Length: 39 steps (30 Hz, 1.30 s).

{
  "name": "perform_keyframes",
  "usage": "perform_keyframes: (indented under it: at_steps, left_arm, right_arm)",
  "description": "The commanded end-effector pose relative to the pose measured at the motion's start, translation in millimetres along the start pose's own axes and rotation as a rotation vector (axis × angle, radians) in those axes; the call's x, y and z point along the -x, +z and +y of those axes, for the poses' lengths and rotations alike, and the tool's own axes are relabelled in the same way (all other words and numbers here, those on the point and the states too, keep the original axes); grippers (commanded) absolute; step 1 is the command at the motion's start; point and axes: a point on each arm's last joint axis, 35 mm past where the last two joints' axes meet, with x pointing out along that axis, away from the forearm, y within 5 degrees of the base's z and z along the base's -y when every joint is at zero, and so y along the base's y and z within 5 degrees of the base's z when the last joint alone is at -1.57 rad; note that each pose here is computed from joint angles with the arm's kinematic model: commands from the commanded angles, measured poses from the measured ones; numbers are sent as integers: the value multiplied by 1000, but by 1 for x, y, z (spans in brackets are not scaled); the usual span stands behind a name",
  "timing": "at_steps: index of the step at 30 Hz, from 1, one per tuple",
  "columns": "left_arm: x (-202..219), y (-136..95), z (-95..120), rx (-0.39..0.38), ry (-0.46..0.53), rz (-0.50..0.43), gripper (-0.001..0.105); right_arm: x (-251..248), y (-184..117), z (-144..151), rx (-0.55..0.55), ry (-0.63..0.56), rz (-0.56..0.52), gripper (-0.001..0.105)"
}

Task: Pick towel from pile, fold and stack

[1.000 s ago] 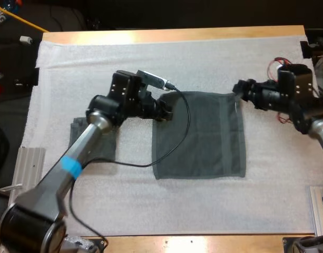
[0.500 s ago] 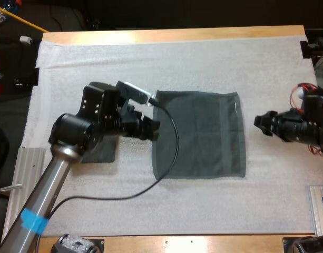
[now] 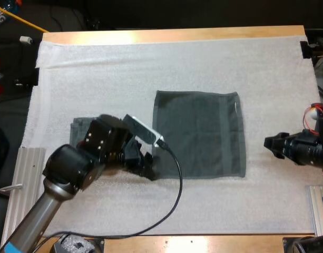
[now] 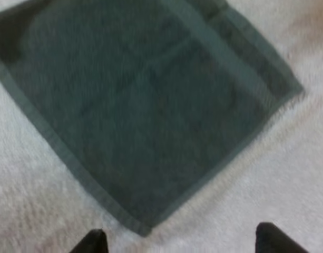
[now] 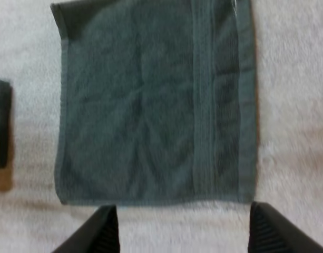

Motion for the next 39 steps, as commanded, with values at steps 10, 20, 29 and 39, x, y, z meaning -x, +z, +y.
perform_keyframes:
  at_steps: [10, 20, 29, 39]
  left_arm:
    - [4, -33, 6, 87, 10, 12, 56]
    - [-10, -47, 12, 106, 14, 70, 56]
    - [-11, -41, 10, 121, -26, 19, 56]
    - [-11, -38, 8, 137, -75, 1, 56]
  right_arm:
    - [24, -21, 4, 29, -2, -4, 52]
    - [-11, -42, -8, 8, -12, 120, 52]
    - [-75, -69, -26, -116, 41, 186, 52]
    - [-120, -66, -38, -175, 34, 267, 52]
